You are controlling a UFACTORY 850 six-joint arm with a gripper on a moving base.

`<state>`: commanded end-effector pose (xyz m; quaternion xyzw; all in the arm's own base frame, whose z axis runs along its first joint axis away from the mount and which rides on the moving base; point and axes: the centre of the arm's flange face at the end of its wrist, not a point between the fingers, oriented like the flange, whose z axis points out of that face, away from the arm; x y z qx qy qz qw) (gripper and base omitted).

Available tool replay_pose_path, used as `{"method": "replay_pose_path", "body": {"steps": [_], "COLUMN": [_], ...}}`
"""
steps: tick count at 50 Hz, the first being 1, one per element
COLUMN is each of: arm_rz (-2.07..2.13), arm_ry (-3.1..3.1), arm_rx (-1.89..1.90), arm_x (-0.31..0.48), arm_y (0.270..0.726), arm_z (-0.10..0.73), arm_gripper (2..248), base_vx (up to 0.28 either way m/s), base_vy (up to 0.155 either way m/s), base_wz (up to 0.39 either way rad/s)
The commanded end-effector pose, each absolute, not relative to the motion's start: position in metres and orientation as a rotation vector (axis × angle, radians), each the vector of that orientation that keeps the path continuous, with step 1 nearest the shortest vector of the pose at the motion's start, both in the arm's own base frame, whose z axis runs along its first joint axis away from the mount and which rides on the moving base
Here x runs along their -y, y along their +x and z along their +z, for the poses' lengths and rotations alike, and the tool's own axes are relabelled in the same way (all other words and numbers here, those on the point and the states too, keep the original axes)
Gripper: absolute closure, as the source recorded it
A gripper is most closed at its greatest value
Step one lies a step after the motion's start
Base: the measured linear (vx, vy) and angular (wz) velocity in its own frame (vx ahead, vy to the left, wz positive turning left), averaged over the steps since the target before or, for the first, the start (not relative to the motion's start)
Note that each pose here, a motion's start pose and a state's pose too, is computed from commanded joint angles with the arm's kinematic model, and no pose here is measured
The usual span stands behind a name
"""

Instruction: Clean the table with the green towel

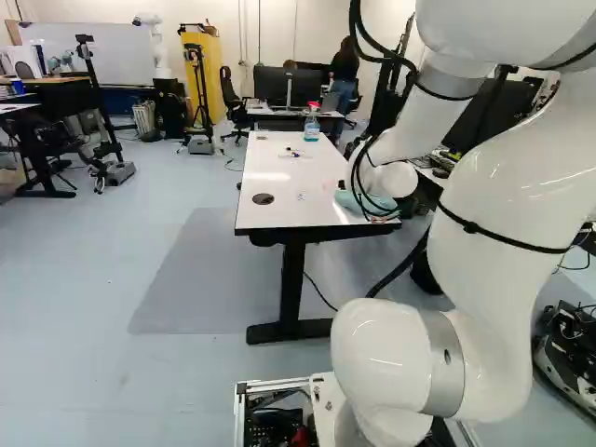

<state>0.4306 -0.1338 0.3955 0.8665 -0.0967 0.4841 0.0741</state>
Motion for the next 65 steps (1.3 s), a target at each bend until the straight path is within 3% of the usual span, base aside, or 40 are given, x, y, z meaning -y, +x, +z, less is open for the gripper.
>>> {"method": "replay_pose_path", "body": {"steps": [63,65], "arm_rz": [1.268,1.268], "arm_ry": [2.691,2.691], "arm_rx": [0.328,0.328], "arm_x": [0.153,0.153], "arm_y": [0.441,0.441], "arm_z": [0.384,0.384], "arm_gripper": [3,15], "base_vx": [0.000,0.000], "base_vy": [0.000,0.000], "base_wz": [0.000,0.000]}}
